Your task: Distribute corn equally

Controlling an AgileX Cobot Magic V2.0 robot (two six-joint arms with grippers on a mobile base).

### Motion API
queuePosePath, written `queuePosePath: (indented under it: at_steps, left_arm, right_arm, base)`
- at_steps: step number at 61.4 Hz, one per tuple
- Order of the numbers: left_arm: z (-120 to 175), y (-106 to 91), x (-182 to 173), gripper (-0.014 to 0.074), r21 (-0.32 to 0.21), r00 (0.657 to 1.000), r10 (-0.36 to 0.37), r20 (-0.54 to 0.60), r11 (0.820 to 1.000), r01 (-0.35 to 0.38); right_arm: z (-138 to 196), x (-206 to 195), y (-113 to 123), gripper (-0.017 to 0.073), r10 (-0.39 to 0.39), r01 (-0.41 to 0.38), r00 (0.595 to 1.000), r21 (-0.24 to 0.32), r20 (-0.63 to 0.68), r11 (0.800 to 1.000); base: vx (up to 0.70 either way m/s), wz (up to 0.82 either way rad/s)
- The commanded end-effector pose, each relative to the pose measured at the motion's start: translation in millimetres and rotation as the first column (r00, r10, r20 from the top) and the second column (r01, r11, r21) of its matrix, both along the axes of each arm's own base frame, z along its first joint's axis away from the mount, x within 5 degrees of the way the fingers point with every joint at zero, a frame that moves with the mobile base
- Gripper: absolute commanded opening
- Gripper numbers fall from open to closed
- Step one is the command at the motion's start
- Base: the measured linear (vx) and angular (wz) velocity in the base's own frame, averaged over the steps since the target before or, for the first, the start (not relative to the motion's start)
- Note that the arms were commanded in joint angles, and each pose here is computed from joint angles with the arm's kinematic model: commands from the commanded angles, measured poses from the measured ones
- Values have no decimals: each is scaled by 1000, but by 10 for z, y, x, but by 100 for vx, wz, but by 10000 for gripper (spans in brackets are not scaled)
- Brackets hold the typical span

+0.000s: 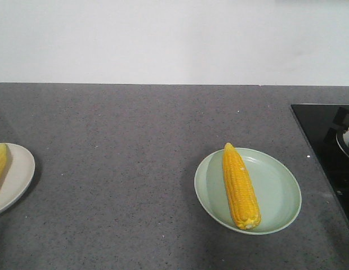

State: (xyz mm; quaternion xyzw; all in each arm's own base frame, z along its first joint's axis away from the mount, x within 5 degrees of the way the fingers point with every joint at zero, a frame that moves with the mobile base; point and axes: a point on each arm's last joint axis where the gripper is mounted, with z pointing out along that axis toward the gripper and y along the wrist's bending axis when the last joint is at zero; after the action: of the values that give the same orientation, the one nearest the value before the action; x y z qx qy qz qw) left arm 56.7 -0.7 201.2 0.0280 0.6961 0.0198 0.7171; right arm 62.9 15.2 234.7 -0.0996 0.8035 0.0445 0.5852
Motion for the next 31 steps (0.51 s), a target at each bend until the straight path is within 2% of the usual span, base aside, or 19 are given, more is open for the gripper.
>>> queuePosePath:
  at_steps: [1, 8, 12, 19, 31]
  left_arm:
    - [81, 0, -19, -7, -15, 996, 0, 91, 1000, 1]
    - [81, 0, -19, -7, -15, 996, 0, 91, 1000, 1]
    - [81, 0, -19, -7, -15, 996, 0, 91, 1000, 1]
    - [81, 0, -19, -7, -15, 996, 0, 91, 1000, 1]
    - [81, 0, -19, -7, -15, 996, 0, 91, 1000, 1]
  right_arm:
    - [-33, -5, -54, -4, -88, 72, 984, 104, 157, 992]
    - [-189, -40, -89, -4, -127, 100, 968, 131, 215, 986]
    - [-266, -54, -101, -4, -147, 109, 960, 164, 239, 980]
    - [-358, -59, -107, -4, -160, 106, 942, 193, 293, 975]
    - [-333, -65, -124, -4, -194, 128, 922, 209, 336, 970]
  base:
    - [0, 0]
    - [0, 0]
    - [0, 0]
    - [0, 0]
    - [0, 0]
